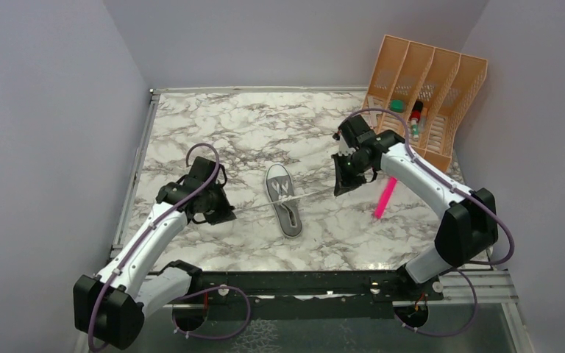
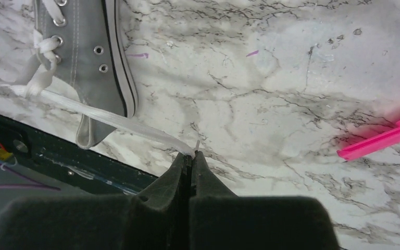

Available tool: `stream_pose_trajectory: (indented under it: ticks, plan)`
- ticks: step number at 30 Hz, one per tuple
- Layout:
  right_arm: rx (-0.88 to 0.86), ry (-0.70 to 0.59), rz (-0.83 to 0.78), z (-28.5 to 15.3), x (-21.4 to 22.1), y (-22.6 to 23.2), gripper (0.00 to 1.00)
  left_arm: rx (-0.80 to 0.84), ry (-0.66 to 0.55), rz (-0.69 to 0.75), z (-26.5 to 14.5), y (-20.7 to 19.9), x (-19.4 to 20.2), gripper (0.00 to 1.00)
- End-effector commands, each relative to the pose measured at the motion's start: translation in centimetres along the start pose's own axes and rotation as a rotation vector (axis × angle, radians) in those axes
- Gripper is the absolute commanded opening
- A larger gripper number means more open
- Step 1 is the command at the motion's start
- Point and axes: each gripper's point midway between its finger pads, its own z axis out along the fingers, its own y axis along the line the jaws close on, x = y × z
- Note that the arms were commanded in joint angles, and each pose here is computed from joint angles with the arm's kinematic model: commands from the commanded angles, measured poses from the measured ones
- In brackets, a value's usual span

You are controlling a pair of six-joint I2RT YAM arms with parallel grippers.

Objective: Tie the shoes

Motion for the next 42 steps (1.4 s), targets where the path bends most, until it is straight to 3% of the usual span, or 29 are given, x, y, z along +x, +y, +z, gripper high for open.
stream_pose_trajectory:
  ticks: [1, 6, 15, 23, 28, 32, 33, 35, 38, 40, 42]
  plan:
    - [0.091, 0.023, 0.031, 1.5, -0.5, -3.5, 0.01, -0.315, -0.11, -0.121, -0.5, 5.7, -1.3, 0.0]
    - [0.154, 0.013, 0.214, 1.8, -2.9, -8.2, 0.01, -0.329, -0.282, -0.141, -0.8, 6.3, -4.7, 0.0]
    - [0.319, -0.047, 0.345, 1.3, -2.6, -14.4, 0.01, -0.511, -0.216, -0.225, -0.6, 11.5, -3.8, 0.0]
    - [0.213, -0.065, 0.334, 2.9, -2.8, -13.4, 0.0, -0.534, -0.163, -0.382, 0.2, 13.9, -4.1, 0.0]
    - [0.194, -0.118, 0.33, 2.0, -3.4, -12.9, 0.01, -0.452, -0.139, -0.322, 1.5, 12.8, -4.5, 0.0]
    - [0.082, -0.179, 0.237, 0.2, -5.2, -10.8, 0.01, -0.36, -0.099, -0.25, 1.9, 10.9, -4.1, 0.0]
    - [0.037, -0.18, 0.218, -0.1, -5.4, -10.0, 0.0, -0.348, -0.103, -0.24, 1.6, 10.6, -4.3, 0.06]
    - [-0.057, -0.165, 0.195, -0.1, -5.4, -8.3, 0.01, -0.338, -0.125, -0.217, 0.7, 10.0, -5.0, 0.34]
    - [-0.16, -0.16, 0.164, -0.2, -5.1, -6.4, 0.01, -0.357, -0.216, -0.163, -1.8, 9.2, -7.3, 0.67]
    - [-0.204, -0.165, 0.138, -0.4, -5.0, -5.6, 0.01, -0.327, -0.257, -0.079, -2.9, 7.9, -9.0, 0.7]
    - [-0.227, -0.169, 0.122, -0.5, -5.0, -5.2, 0.01, -0.21, -0.249, 0.101, -2.1, 4.7, -9.8, 0.71]
